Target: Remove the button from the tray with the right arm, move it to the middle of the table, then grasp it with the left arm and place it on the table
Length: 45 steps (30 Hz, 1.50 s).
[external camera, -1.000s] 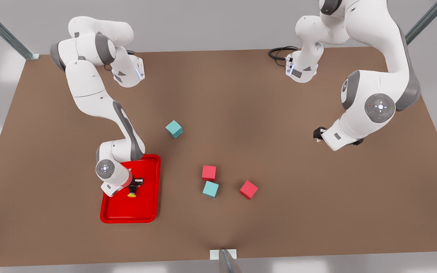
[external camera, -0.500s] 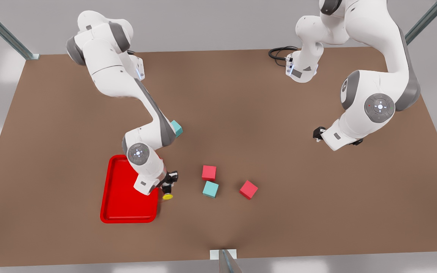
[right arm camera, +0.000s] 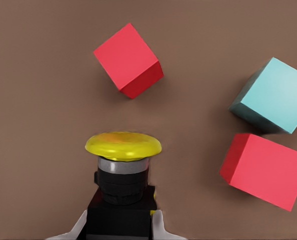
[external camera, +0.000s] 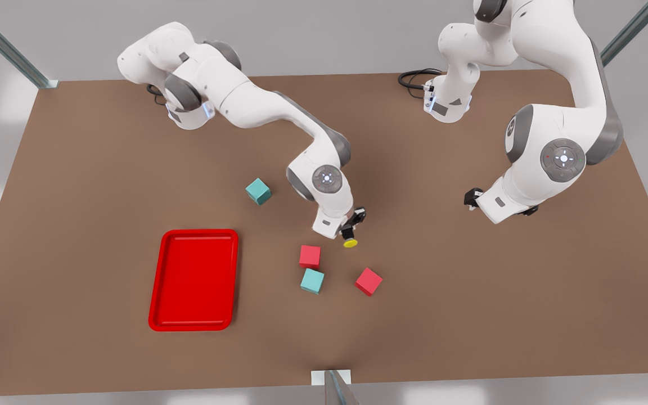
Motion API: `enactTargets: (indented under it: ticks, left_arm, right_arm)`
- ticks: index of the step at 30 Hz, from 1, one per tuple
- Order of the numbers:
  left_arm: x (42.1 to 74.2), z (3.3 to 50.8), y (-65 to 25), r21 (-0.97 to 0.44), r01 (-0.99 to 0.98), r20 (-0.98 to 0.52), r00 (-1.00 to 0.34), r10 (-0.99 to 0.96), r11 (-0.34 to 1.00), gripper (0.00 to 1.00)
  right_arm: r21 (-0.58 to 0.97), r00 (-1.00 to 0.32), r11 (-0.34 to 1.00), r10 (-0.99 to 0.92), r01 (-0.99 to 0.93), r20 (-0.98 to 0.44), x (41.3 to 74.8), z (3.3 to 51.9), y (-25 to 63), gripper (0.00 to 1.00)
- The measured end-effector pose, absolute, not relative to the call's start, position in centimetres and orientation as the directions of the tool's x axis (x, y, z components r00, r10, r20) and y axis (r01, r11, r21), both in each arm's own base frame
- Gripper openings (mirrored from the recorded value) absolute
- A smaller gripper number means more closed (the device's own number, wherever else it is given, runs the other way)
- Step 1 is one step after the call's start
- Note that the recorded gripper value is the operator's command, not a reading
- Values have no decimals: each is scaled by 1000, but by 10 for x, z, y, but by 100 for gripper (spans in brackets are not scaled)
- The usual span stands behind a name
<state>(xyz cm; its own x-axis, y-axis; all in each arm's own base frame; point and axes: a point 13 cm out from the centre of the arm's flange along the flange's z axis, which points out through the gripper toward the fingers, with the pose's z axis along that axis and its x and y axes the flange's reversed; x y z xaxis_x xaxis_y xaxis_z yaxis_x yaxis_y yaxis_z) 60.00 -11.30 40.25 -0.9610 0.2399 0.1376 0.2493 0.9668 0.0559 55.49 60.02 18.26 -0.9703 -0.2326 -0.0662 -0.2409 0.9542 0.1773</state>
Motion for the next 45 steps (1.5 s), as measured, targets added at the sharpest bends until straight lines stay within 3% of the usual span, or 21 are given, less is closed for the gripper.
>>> enactTargets:
  ticks: [8, 13, 14, 15, 22, 24, 26, 28, 30, 33, 36, 41, 45]
  left_arm:
    - [601, 398, -111, 56, 246, 144, -961, 236, 968, 100]
    - [602, 394, -111, 56, 247, 150, -960, 236, 968, 100]
    - [602, 394, -111, 56, 247, 151, -960, 236, 967, 100]
    - [602, 394, -111, 56, 247, 151, -960, 236, 967, 100]
    - [602, 393, -111, 56, 247, 150, -960, 236, 967, 100]
    - [602, 385, -118, 50, 255, 163, -956, 244, 966, 100]
    - [597, 370, -145, 35, 281, 185, -945, 270, 959, 100]
    - [581, 333, -212, -5, 343, 232, -913, 335, 939, 100]
    - [562, 276, -282, -45, 388, 275, -881, 385, 921, 100]
    - [542, 206, -330, -49, 355, 295, -888, 353, 934, 100]
    - [523, 149, -332, -29, 275, 282, -920, 272, 961, 100]
    - [526, 114, -345, -36, 189, 166, -967, 192, 981, 100]
    - [513, 88, -355, -44, 162, 115, -979, 166, 986, 100]
  right_arm:
    - [173, -998, 982, -70, -70, -5, 486, 116, 667, 47]
    - [168, -999, 985, 36, 38, 17, 469, 92, 679, 55]
    - [169, -998, 984, 54, 56, 19, 467, 91, 680, 94]
    - [169, -997, 983, 73, 76, 20, 467, 91, 681, 100]
    - [175, -980, 964, 198, 198, 19, 478, 97, 678, 100]
    - [239, -965, 937, 263, 256, 1, 515, 144, 669, 100]
    - [296, -935, 894, 353, 336, -6, 576, 212, 621, 100]
    - [277, -891, 854, 453, 441, 23, 625, 290, 502, 100]
    - [270, -858, 826, 514, 495, 1, 649, 398, 366, 100]
    - [165, -825, 818, 563, 551, -34, 606, 482, 179, 100]
    - [111, -826, 828, 558, 549, -78, 588, 529, 91, 100]
    - [22, -850, 852, 524, 523, -55, 574, 533, 15, 100]
    - [-28, -904, 904, 426, 427, -35, 565, 528, 18, 100]
